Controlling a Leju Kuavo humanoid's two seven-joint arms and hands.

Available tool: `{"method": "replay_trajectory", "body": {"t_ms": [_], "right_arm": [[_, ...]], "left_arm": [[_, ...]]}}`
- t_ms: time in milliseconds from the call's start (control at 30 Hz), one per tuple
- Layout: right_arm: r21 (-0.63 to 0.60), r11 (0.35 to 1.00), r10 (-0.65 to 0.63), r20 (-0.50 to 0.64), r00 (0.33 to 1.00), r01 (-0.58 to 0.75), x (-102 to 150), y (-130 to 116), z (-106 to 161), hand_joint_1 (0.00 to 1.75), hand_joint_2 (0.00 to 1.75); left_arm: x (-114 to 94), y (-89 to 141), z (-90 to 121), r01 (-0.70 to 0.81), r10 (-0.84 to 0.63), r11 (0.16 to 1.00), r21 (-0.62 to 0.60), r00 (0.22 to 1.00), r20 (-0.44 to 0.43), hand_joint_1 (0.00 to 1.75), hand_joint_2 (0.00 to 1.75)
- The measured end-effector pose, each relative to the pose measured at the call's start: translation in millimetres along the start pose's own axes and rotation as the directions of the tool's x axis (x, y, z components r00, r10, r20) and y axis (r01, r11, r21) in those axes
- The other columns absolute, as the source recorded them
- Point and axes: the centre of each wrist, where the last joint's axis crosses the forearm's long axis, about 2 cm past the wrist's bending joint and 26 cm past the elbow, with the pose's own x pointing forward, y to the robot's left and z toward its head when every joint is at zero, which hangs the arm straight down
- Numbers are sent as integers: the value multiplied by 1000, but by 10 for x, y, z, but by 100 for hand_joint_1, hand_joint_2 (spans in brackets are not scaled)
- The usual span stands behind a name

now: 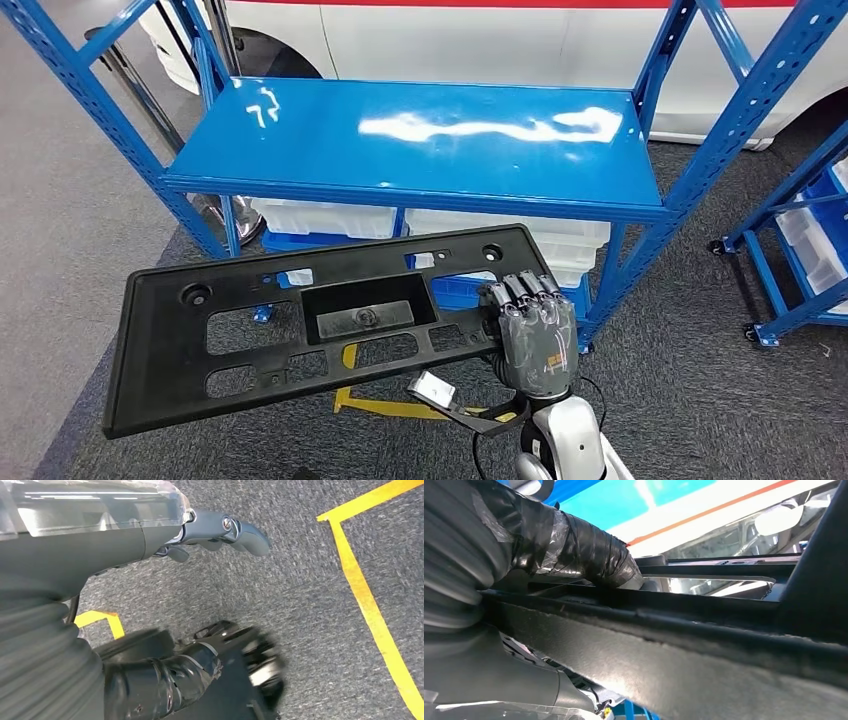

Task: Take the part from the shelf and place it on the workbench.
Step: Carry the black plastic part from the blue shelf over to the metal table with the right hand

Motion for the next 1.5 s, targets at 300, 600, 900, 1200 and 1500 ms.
{"method": "replay_trajectory", "body": {"t_ms": [300, 600, 900, 1200, 1500], "right_arm": [[-3, 1000, -2, -15, 1000, 2, -41, -8, -9, 175, 175], [3, 1000, 8, -34, 999, -8, -98, -13, 28, 175, 175], [10, 1000, 9, -43, 999, -9, -108, -15, 69, 175, 175], [-3, 1000, 8, -38, 999, -9, -113, -37, 99, 175, 175], [3, 1000, 10, -50, 999, -10, -129, -46, 165, 175, 175]], "left_arm": [[10, 10, -8, 4, -4, 1000, 1, 1000, 5, 0, 175], [12, -4, -4, 6, -6, 1000, -4, 1000, 6, 0, 175], [-2, -10, 4, 6, -6, 1000, -5, 1000, 4, 0, 175], [-19, -12, 13, 2, -2, 1000, -3, 1000, -1, 0, 175], [-25, -22, 19, -3, 3, 1000, -3, 1000, -3, 0, 175]]}}
